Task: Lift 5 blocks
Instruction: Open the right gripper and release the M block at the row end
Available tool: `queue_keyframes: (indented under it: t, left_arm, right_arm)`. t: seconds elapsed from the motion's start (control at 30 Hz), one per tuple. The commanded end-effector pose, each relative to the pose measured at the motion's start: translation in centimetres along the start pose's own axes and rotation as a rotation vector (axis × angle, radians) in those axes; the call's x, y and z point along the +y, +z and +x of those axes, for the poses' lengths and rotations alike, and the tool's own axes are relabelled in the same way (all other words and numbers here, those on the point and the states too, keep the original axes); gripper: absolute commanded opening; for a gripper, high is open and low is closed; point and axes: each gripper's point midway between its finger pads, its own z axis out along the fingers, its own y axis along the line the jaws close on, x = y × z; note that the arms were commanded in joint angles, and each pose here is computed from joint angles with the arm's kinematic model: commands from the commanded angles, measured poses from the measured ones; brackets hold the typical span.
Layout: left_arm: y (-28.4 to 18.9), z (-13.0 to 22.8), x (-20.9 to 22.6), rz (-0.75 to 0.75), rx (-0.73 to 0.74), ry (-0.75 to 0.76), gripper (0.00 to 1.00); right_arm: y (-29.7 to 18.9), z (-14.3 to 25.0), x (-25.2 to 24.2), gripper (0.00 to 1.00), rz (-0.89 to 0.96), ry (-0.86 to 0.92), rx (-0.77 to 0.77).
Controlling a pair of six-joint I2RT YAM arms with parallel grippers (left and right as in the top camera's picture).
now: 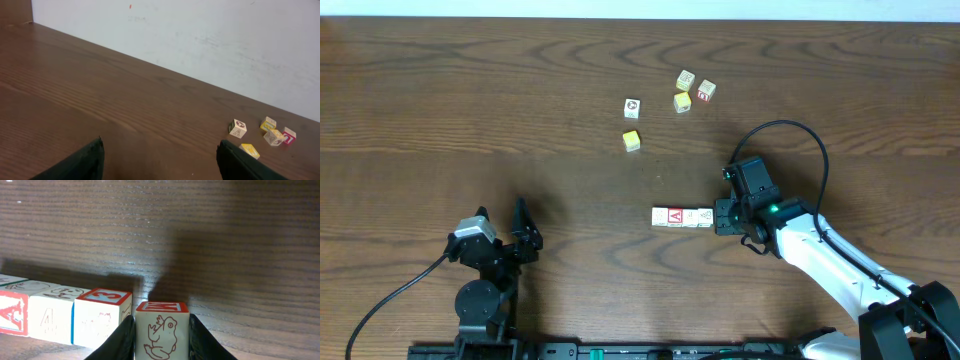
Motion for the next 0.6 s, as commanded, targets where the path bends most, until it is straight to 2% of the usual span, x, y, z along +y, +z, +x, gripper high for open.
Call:
queue_keyframes:
  t: [0.0,0.37,0.57]
  left_arm:
    - [0.10,1.63,0.83,-0.033,0.049,0.006,0.73]
    - [0.10,1.63,0.83,-0.033,0.049,0.006,0.72]
    - [0.10,1.63,0.83,-0.033,0.049,0.006,0.72]
  right_arm:
    - [0.18,0.44,0.12,0.29,0.000,-0.019,0.013]
    - [0.19,0.44,0.10,0.45,0.001,-0.019,0.013]
    - [0.17,0.01,-0.19,0.49,0.019,-0.018,-0.006]
